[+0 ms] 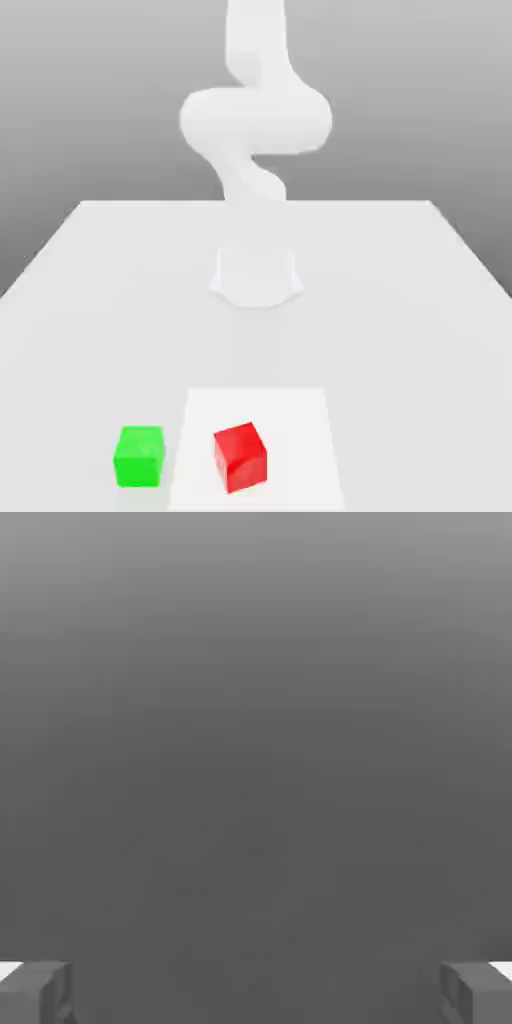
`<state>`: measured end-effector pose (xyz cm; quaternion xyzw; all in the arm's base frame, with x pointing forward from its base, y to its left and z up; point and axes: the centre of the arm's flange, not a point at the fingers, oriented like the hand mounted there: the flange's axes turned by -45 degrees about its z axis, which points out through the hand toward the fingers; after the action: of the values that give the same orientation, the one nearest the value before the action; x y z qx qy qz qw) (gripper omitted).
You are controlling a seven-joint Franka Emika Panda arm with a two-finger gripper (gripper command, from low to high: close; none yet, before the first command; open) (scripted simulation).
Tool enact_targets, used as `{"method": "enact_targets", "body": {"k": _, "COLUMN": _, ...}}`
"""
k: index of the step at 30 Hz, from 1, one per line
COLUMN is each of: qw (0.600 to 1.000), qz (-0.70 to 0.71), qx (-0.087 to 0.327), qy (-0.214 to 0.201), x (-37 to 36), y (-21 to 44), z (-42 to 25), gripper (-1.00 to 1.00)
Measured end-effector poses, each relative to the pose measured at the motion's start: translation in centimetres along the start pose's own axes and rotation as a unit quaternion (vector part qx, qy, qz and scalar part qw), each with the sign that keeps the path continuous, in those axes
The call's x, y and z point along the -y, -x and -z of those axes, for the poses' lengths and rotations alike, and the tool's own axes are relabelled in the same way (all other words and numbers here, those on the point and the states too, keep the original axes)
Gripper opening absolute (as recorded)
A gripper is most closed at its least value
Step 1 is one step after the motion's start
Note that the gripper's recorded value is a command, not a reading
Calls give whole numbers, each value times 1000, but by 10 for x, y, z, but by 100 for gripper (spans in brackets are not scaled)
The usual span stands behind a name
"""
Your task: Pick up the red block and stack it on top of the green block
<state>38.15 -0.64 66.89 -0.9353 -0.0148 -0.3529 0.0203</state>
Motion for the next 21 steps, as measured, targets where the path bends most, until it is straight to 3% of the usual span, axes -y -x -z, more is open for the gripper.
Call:
{"method": "enact_targets", "body": {"k": 10, "qw": 984, "qz": 56, "qx": 154, "qy": -63, "x": -10, "y": 62, "z": -208, "gripper": 0}}
{"method": "enact_targets", "body": {"k": 21, "qw": 940, "qz": 134, "qx": 309, "qy": -60, "x": -18, "y": 206, "z": -361, "gripper": 0}}
